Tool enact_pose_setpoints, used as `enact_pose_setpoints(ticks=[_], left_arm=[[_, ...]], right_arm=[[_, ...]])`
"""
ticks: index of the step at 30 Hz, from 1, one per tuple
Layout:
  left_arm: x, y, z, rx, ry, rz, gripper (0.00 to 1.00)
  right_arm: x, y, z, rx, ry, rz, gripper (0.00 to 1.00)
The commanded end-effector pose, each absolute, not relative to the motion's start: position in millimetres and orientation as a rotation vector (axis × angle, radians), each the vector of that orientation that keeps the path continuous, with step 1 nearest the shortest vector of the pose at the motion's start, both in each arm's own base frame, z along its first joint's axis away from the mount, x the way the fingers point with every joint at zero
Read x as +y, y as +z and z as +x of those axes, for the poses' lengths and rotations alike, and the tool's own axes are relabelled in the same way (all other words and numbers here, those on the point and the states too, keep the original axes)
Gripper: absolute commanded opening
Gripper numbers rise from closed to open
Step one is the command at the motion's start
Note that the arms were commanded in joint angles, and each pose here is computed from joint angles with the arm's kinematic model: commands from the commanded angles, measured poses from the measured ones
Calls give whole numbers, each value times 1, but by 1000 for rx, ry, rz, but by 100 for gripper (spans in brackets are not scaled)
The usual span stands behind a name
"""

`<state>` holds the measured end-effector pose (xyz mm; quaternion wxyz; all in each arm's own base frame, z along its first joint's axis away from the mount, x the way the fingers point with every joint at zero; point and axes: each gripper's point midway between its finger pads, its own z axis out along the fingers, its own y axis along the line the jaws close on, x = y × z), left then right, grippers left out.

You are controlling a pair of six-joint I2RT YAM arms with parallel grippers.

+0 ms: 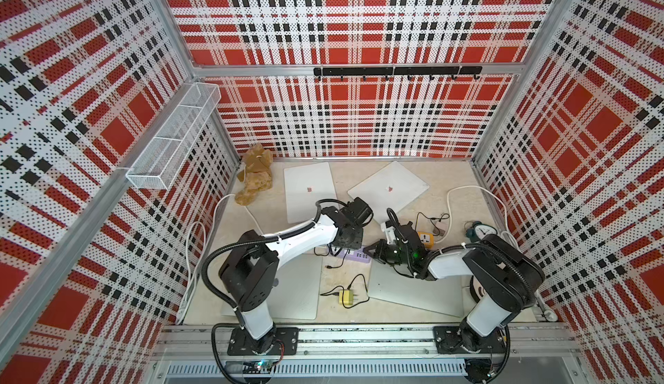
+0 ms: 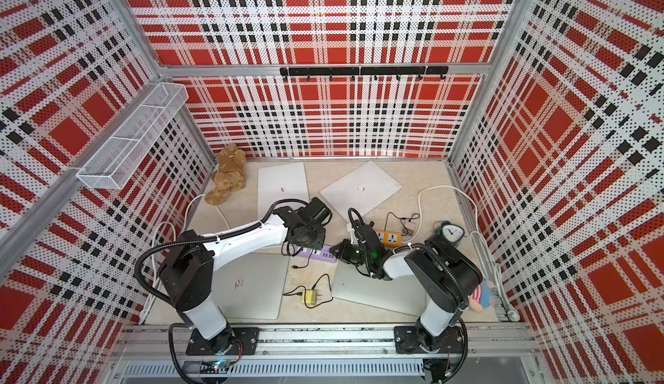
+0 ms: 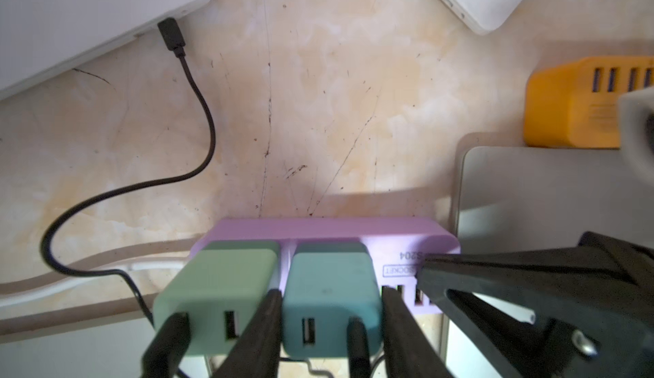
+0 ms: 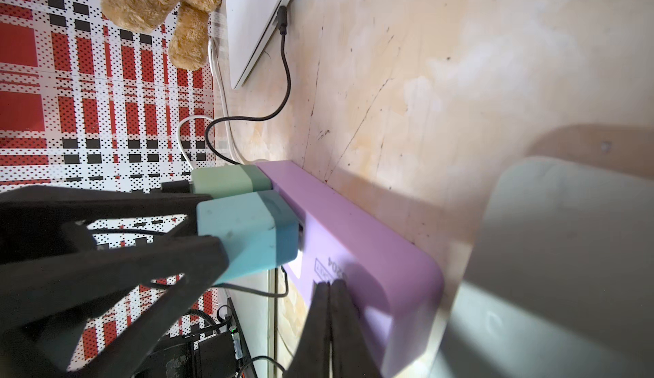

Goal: Unplug the laptop charger
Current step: Remove the plug from the socket, then place the plug at the center of the board.

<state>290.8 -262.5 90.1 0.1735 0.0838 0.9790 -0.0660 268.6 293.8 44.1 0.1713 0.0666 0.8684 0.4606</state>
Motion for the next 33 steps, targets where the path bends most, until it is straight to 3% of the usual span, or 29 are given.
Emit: enact_pose_setpoints(ticks=[1,19,33], left_arm=[[-287,129,300,2665,-408,219,22],[-278,118,301,2688,-228,238,22],[-275,128,299,2670,-233,222,22]], right_arm=[[255,-29,232,2747,1035,347,6],[258,-22,234,2725,1058,333,6],[281,22,251,2579,1238,253,5]])
